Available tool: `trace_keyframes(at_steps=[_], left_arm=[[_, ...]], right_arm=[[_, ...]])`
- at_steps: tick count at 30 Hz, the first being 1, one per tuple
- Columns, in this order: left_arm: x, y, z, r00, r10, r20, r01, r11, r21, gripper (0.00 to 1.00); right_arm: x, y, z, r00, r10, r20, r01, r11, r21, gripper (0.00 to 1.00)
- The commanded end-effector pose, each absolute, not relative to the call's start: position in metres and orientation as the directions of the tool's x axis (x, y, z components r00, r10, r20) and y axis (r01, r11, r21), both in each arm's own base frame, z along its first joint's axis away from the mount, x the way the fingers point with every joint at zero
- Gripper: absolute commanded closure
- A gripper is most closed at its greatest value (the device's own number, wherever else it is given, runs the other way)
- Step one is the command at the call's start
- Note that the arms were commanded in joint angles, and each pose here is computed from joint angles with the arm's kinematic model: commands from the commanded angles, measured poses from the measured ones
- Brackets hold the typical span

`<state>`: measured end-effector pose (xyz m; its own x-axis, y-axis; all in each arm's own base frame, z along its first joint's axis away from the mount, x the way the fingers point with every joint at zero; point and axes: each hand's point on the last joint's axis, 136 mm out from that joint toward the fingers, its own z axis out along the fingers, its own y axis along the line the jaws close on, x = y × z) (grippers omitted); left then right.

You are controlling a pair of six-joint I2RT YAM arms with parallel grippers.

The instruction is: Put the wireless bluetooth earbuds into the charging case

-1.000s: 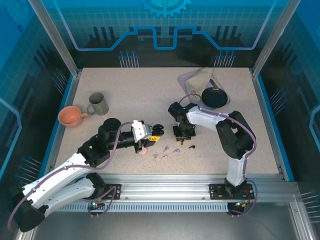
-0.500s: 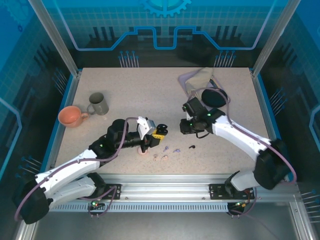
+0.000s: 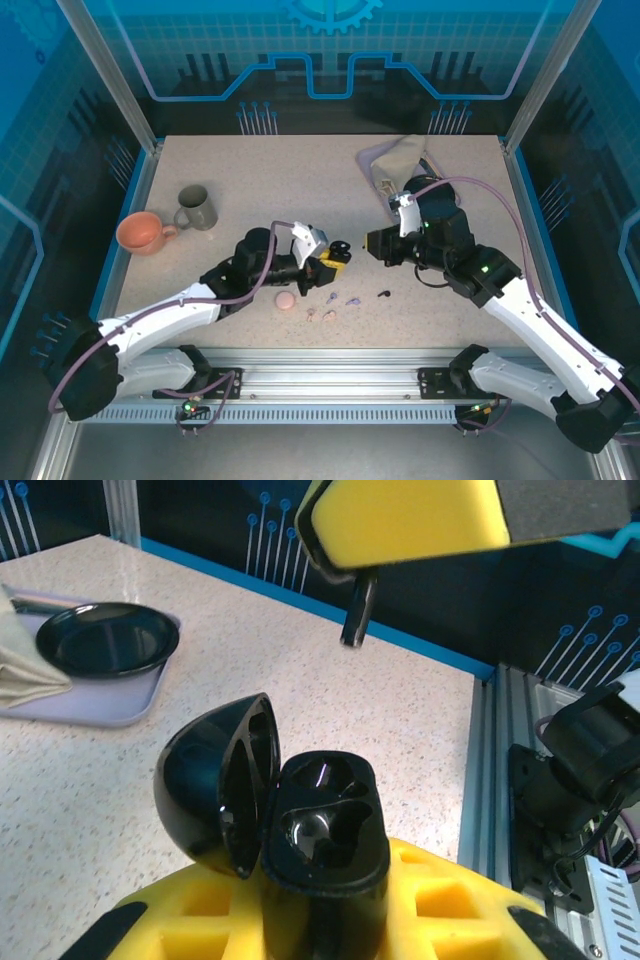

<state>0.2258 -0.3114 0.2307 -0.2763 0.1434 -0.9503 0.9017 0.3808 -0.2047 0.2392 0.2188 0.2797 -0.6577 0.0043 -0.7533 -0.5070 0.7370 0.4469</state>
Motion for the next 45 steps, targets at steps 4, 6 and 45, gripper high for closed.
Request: trace_keyframes(at_steps=[4, 6, 45], left_arm=[[0.224, -0.331, 0.26, -0.192, 0.116, -0.975, 0.941, 0.304, -0.149, 0.98], [0.225, -0.333, 0.26, -0.185, 0.121, -0.975, 0.942, 0.303, -0.141, 0.98], [0.225, -0.33, 0.259, -0.156, 0.151, -0.976, 0.945, 0.309, -0.103, 0.98]], right_arm=[[0.223, 0.248, 0.291, -0.631, -0.08, -0.772, -0.624, 0.644, 0.443, 0.78], [0.222, 0.251, 0.29, -0.624, -0.09, -0.776, -0.63, 0.646, 0.432, 0.78], [0.217, 0.265, 0.273, -0.596, -0.245, -0.765, -0.676, 0.667, 0.314, 0.78]])
